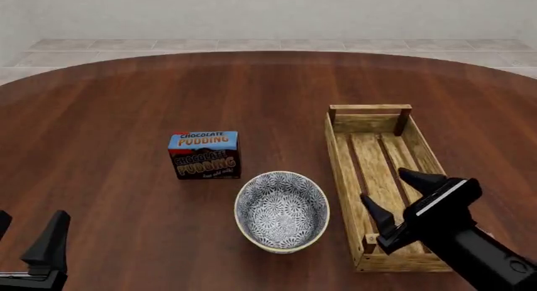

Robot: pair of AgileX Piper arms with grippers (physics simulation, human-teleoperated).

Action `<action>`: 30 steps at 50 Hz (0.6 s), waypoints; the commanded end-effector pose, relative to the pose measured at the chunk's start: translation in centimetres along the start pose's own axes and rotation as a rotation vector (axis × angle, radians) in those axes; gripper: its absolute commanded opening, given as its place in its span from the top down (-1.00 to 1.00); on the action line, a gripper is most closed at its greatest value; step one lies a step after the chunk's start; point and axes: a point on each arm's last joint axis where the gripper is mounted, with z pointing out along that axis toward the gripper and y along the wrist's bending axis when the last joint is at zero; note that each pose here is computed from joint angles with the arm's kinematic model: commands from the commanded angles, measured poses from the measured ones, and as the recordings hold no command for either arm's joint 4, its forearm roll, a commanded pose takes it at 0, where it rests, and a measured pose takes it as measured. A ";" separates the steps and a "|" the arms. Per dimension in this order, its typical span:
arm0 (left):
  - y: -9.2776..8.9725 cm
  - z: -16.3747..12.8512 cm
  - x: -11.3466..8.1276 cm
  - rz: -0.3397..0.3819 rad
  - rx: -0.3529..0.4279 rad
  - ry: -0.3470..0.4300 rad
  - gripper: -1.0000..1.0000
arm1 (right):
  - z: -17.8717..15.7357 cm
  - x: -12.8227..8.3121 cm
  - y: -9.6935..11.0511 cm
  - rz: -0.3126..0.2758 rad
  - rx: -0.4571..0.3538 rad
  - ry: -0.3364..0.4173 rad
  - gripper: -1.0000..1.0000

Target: Pick up the bowl on the left and put it in the tray.

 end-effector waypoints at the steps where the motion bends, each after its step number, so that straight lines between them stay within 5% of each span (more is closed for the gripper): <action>1: 0.0 0.0 0.0 0.000 0.000 0.000 -1.00 | 1.1 -0.6 0.2 -0.036 -0.020 0.002 -1.00; 30: 0.0 0.0 0.0 0.000 0.000 0.000 -1.00 | 3.0 -3.0 0.1 -0.063 -0.051 -0.007 -1.00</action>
